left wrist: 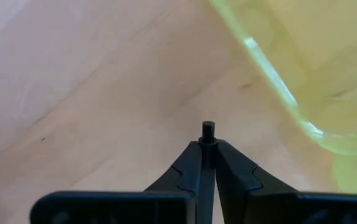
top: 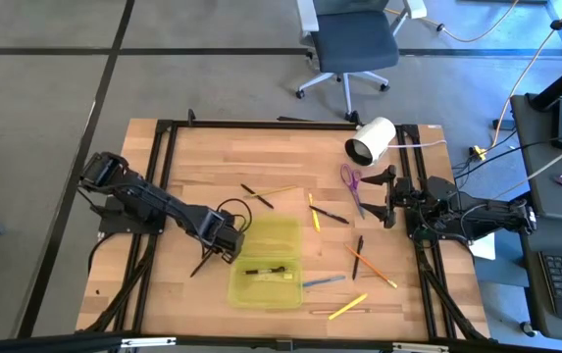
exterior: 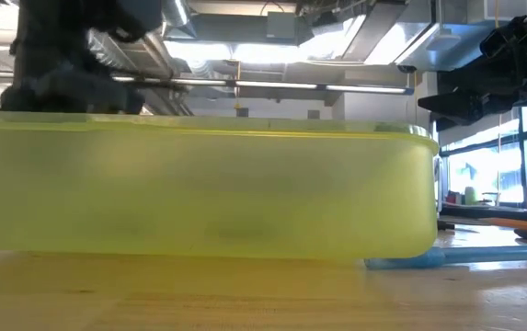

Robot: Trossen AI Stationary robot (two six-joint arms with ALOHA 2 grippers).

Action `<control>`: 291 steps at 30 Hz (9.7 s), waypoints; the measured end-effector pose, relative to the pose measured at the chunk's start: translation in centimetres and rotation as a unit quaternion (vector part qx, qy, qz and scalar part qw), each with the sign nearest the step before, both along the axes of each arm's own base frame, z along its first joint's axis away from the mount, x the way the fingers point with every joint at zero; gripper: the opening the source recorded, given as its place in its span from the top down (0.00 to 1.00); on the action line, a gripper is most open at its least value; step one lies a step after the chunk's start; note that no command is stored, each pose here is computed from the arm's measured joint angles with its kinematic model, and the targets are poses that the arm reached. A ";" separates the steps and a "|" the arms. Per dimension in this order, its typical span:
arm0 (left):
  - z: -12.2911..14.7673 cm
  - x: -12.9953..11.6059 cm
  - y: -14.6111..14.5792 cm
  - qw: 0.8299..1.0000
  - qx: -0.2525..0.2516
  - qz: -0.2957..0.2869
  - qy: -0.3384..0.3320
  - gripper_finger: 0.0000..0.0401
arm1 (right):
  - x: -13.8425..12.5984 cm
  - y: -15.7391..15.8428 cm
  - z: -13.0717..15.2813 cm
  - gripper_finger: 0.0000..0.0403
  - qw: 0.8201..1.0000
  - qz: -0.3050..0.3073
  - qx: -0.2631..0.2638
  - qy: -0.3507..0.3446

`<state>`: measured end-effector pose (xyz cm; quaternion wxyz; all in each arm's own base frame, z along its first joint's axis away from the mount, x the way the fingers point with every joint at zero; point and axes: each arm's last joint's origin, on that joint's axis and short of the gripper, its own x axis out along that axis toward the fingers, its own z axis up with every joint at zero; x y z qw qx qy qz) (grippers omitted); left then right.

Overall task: Pick & place school supplies into a supply box
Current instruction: Put the black pen into the yellow supplies box, then put the orange pencil into the yellow supplies box

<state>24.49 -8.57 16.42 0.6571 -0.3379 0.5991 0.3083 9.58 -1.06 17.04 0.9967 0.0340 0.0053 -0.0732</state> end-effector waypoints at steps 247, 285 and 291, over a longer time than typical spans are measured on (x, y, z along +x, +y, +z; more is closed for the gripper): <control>9.1 -4.0 0.7 0.783 0.159 -0.231 -0.555 0.62 | 8.3 16.7 -1.5 0.94 0.735 -0.112 0.203 0.637; 11.3 -7.7 0.3 0.747 0.090 -0.299 -0.587 0.62 | 35.4 20.6 4.3 0.94 0.894 0.148 0.120 0.405; 11.2 -7.7 0.3 0.750 0.091 -0.302 -0.581 0.62 | 35.1 20.4 1.2 0.94 0.855 0.105 0.145 0.487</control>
